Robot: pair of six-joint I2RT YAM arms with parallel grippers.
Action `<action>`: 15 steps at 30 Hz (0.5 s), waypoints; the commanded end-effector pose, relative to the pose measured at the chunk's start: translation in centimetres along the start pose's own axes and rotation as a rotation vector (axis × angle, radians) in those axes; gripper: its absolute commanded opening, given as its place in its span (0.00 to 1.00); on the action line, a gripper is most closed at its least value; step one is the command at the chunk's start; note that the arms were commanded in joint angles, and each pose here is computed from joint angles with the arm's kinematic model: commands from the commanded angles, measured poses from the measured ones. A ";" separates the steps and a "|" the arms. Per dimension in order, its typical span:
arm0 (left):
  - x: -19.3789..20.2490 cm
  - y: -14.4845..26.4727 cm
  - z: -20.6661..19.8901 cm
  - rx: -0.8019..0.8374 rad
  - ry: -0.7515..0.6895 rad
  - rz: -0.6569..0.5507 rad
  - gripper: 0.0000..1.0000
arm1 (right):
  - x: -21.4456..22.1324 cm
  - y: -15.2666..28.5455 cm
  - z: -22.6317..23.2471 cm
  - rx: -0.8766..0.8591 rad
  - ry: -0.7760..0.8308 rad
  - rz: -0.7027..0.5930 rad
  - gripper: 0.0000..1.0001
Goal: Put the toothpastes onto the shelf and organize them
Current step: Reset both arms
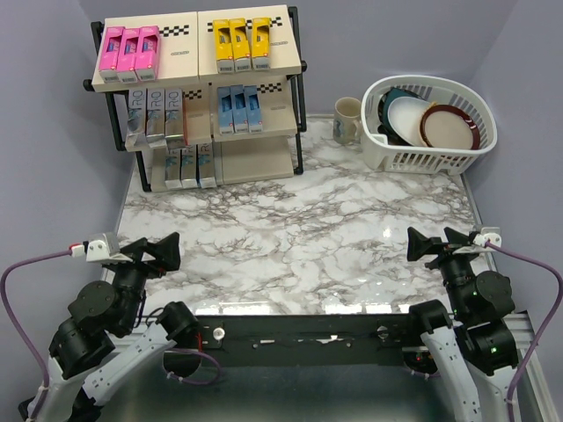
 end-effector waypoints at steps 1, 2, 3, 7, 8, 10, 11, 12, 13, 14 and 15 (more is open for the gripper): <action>0.4 -0.3 0.4 -0.042 0.000 0.010 0.99 | -2.9 4.4 0.2 -0.096 -0.036 -0.245 1.00; 0.5 -0.3 0.4 -0.042 0.001 0.010 0.99 | -2.9 4.4 0.2 -0.096 -0.036 -0.245 1.00; 0.5 -0.3 0.4 -0.040 0.000 0.010 0.99 | -2.9 4.4 0.2 -0.096 -0.034 -0.245 1.00; 0.3 -0.2 0.5 -0.046 0.005 0.007 0.99 | -2.9 4.4 0.2 -0.094 -0.034 -0.244 1.00; 0.4 -0.3 0.6 -0.056 -0.002 0.010 0.99 | -3.0 4.5 0.2 -0.097 -0.033 -0.248 1.00; 0.4 -0.4 0.5 -0.058 -0.006 0.010 0.99 | -3.0 4.5 0.2 -0.094 -0.033 -0.246 1.00; 0.4 -0.4 0.5 -0.058 -0.011 0.014 0.99 | -3.0 4.6 0.2 -0.096 -0.033 -0.247 1.00; 0.4 -0.5 0.4 -0.054 -0.014 0.015 0.99 | -3.0 4.6 0.2 -0.093 -0.033 -0.246 1.00; 0.5 -0.6 0.3 -0.052 -0.020 0.020 0.99 | -3.0 4.6 0.1 -0.092 -0.034 -0.248 1.00; 0.4 -0.6 0.3 -0.051 -0.018 0.018 0.99 | -3.0 4.6 0.1 -0.091 -0.032 -0.245 1.00; 0.5 -0.6 0.3 -0.054 -0.020 0.021 0.99 | -3.0 4.5 0.2 -0.096 -0.027 -0.245 1.00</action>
Point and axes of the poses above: each gripper's point midway between its finger pads, its own y axis back along the fingers, its own z axis along the line the jaws close on, x = y × z, the point moved 3 cm from there along y, back along the fingers, and after that the axes turned 13 degrees about -y, right-handed, at the moved point
